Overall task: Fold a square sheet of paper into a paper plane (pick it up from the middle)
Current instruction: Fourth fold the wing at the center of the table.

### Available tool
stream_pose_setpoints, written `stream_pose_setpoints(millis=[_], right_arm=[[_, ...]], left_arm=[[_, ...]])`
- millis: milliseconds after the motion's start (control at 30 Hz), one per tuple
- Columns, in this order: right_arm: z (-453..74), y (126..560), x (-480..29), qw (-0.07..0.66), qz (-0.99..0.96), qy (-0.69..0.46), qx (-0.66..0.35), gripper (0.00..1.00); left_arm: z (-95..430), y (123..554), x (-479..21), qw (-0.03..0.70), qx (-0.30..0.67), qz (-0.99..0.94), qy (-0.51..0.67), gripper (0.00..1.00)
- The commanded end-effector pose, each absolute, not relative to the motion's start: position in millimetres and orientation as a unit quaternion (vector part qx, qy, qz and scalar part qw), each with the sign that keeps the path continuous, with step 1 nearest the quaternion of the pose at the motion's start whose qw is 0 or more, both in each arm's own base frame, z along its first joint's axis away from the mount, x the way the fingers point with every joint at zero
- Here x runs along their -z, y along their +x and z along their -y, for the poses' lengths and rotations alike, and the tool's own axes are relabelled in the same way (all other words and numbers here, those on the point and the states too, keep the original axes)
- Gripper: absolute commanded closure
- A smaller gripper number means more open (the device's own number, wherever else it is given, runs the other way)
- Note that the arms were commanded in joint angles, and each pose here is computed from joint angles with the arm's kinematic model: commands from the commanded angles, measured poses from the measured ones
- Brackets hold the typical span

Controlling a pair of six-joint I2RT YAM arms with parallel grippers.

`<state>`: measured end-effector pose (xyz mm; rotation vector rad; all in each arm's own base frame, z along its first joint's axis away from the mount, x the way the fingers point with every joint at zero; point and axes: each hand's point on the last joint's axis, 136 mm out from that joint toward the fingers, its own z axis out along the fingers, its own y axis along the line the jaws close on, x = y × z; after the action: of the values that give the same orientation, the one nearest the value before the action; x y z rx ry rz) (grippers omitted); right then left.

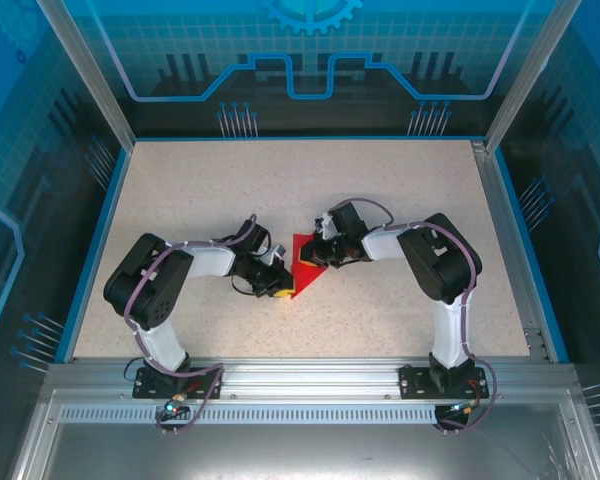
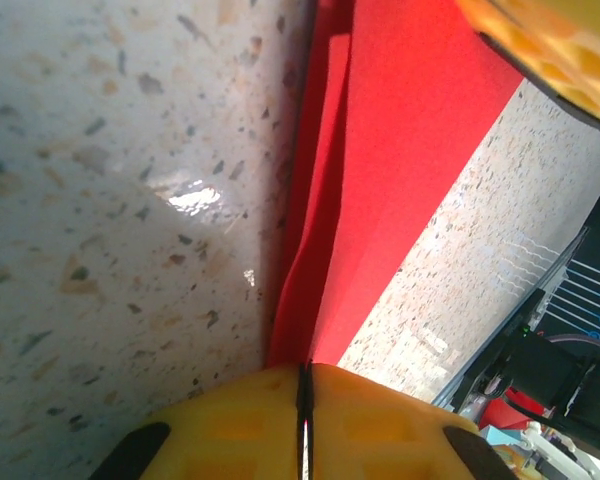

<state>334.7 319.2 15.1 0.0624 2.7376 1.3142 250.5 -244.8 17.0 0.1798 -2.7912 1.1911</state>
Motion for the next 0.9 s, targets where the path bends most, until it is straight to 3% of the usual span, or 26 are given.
stream_pose_setpoints(millis=[0,133,333,733,867], right_arm=[[-307,317,23,0.015,-0.924,0.034,-0.38,0.92],[-307,316,25,0.016,-0.926,0.034,-0.377,0.92],[-306,314,28,0.012,-0.927,0.034,-0.374,0.92],[-306,311,34,0.008,-0.93,0.036,-0.365,0.92],[-304,309,40,0.003,-0.934,0.037,-0.356,0.92]], left_arm=[[244,239,-15,0.078,-0.376,0.922,0.052,0.91],[241,236,-10,0.085,-0.366,0.925,0.054,0.94],[240,231,-12,0.088,-0.367,0.925,0.056,0.85],[235,225,-4,0.104,-0.347,0.93,0.064,0.94],[232,219,-3,0.106,-0.343,0.931,0.067,0.9]])
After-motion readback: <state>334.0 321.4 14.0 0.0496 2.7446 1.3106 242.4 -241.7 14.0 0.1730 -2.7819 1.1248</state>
